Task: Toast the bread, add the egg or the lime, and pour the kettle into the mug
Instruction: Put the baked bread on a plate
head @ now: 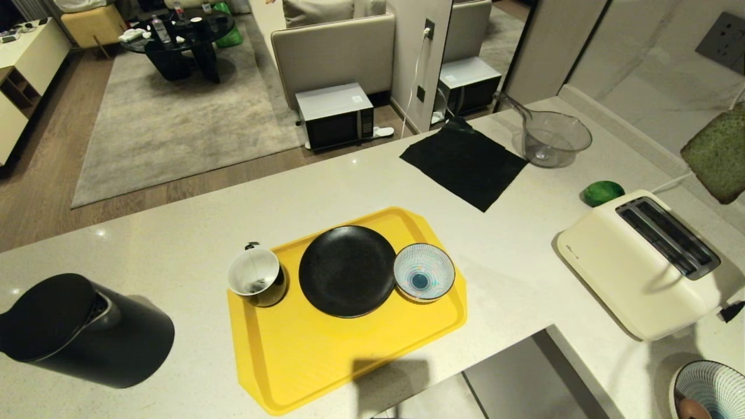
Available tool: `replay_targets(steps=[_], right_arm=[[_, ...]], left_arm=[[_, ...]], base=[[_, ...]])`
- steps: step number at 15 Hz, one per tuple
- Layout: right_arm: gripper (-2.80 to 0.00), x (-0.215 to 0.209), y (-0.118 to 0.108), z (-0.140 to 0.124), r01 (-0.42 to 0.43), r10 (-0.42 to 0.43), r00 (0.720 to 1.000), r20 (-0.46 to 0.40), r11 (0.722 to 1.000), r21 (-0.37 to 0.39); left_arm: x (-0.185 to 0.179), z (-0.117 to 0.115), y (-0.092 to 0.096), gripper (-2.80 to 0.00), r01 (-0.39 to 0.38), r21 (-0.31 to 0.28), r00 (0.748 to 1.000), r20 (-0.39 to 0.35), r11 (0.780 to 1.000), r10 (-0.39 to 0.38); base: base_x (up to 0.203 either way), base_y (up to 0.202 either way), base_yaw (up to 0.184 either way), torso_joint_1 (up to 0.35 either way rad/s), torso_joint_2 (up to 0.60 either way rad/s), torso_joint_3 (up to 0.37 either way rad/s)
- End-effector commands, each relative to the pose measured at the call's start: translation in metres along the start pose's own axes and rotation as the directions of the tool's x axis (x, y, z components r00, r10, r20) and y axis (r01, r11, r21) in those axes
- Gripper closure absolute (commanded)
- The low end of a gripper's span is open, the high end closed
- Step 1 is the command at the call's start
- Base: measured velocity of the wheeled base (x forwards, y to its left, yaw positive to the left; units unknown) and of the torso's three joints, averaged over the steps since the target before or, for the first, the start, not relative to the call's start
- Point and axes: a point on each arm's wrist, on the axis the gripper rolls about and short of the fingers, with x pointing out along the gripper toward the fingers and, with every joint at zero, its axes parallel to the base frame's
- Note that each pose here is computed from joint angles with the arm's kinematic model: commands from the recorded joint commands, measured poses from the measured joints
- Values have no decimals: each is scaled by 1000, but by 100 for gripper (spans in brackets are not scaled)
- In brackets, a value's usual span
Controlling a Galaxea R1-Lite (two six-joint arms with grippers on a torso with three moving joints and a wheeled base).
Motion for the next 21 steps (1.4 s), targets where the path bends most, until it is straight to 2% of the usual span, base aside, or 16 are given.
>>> replay_targets(steps=[1,5,8,15,21], right_arm=[[0,-7,7,9,-12,11,999,32,1000,23],[0,-7,10,0,-9,8,1000,6,998,59],[0,-4,7,-2,66,-65,998,-28,996,62],[0,1,6,-3,56,-55,998,-30,997,59],[0,3,13,1,30,-29,999,-17,998,50]], left_arm=[[0,0,0,0,-1,0,1000,1,1000,1],[0,0,0,0,-1,-1,1000,1,1000,1],[0,0,0,0,-1,1,1000,1,1000,1],[0,0,0,0,-1,-1,1000,1,1000,1],[0,0,0,0,-1,0,1000,1,1000,1]], base=[[0,0,0,0,0,0],[0,0,0,0,0,0],[0,0,0,0,0,0],[0,0,0,0,0,0],[1,-9,150,3,5,3]])
